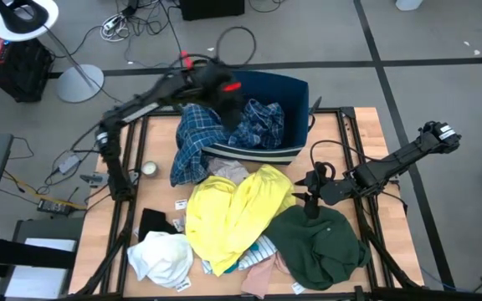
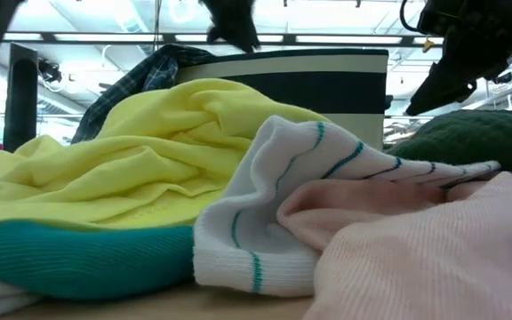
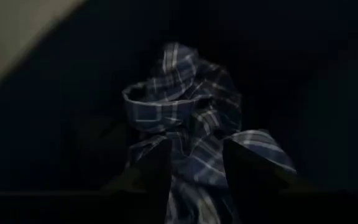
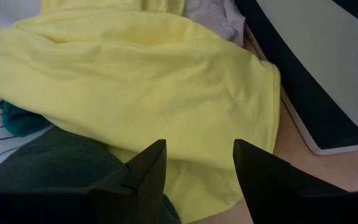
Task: Sort clothes
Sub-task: Put the blue pants into the blue laundry bin
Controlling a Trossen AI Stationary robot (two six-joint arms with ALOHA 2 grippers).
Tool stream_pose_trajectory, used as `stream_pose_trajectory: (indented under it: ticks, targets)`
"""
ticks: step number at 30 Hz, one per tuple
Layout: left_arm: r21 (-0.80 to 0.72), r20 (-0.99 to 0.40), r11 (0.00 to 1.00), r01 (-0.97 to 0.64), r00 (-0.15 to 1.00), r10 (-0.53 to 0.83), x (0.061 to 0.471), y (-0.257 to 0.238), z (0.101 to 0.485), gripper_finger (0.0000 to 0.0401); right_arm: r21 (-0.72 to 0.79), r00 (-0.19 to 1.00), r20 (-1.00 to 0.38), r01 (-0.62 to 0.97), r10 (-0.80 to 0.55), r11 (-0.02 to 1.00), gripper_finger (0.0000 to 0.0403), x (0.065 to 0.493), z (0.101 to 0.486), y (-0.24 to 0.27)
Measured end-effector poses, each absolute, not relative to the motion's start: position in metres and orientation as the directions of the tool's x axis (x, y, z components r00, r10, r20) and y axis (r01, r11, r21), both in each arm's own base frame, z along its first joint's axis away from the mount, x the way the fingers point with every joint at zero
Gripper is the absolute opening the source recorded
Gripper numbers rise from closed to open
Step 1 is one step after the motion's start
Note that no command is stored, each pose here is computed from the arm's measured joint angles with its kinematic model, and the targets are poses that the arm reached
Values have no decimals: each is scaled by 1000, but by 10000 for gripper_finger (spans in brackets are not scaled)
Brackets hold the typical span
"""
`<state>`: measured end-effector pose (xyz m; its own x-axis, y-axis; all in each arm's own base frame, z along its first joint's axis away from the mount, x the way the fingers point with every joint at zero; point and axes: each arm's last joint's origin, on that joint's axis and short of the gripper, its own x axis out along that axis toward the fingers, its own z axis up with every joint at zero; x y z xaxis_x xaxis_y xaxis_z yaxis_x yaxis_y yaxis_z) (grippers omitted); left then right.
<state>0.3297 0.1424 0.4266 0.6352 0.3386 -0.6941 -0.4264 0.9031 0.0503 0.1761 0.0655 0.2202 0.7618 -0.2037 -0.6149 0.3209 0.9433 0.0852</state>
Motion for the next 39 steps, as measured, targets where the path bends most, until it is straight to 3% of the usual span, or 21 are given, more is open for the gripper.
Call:
stream_pose_trajectory:
  ticks: [8,15,26,39]
  targets:
    - [115,-642,895,-432,655,398,266,89,475,150,77,754,-623,321,-206,944,187,175,219,65]
    - [133,-650,854,-502,606,458,217,53,464,149,79,754,-624,321,-205,944,187,175,219,66]
    - [-78,-607,808,-584,670,426,148,12,377,149,81,755,-623,322,-205,943,187,175,219,66]
    - [-103,-624,782,-615,652,431,153,2,273,149,97,755,-623,335,-205,937,187,175,219,66]
